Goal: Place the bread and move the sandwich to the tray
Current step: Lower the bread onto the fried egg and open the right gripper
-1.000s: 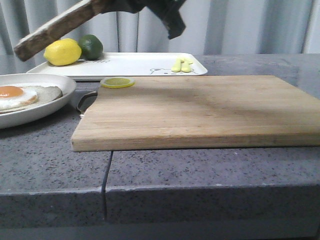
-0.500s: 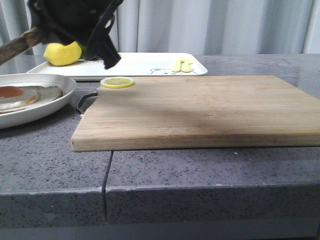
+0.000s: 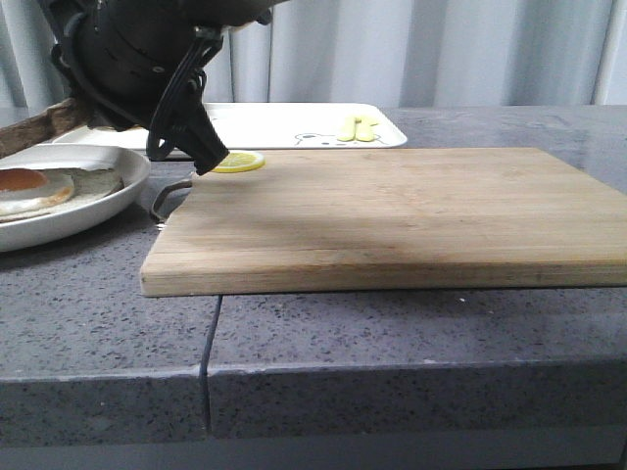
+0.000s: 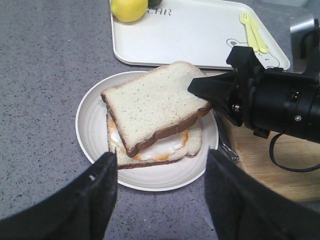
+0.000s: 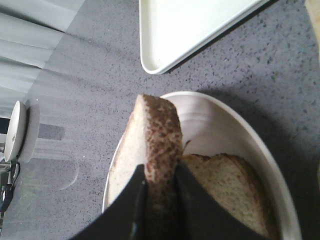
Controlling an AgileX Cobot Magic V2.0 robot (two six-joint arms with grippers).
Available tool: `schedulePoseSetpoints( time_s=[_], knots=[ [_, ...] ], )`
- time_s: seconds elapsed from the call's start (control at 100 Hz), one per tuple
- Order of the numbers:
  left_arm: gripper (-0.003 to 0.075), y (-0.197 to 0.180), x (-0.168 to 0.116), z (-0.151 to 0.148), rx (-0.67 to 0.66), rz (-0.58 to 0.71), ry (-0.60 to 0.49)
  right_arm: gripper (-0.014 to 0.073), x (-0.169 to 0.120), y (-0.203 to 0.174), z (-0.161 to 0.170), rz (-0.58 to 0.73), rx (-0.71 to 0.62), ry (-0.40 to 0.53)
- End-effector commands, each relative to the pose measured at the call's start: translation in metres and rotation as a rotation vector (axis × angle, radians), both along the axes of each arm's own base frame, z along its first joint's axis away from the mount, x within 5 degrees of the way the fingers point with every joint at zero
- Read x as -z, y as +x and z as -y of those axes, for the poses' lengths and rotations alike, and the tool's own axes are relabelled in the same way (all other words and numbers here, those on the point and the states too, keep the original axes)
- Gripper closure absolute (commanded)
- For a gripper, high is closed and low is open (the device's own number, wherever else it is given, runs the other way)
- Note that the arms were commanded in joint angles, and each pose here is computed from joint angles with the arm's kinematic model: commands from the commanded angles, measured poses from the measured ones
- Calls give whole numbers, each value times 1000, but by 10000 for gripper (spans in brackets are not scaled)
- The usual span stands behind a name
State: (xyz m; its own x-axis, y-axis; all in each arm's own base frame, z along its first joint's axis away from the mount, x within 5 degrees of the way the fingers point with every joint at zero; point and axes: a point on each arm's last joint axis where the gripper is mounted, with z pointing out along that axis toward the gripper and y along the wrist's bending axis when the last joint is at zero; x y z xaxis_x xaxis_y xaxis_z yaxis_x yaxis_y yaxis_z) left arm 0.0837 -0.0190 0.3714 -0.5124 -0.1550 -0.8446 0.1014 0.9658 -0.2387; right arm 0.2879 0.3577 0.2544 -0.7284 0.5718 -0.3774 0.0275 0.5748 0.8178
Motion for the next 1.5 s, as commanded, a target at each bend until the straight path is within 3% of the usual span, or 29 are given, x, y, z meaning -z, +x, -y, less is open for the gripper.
schedulePoseSetpoints(
  time_s=[0.0,0.27,0.6,0.93,1.26,1.49],
  knots=[
    [351,4,-14,0,-12,85,-28,654,-37,-5,1,36,-7,91],
    [351,4,-14,0,-12,85,-28,633,-37,-6,1,51,-31,77],
    [351,4,-14,0,-12,85,-28,445,-26,-12,-1,45,-97,49],
    [351,4,-14,0,-12,85,-28,347,-25,-12,0,87,-124,2],
    [351,4,-14,0,-12,85,-28,76,-26,-8,4,94,-71,-27],
    [351,4,-14,0,-12,85,-28,62,-40,-3,17,145,-8,-51]
  ],
)
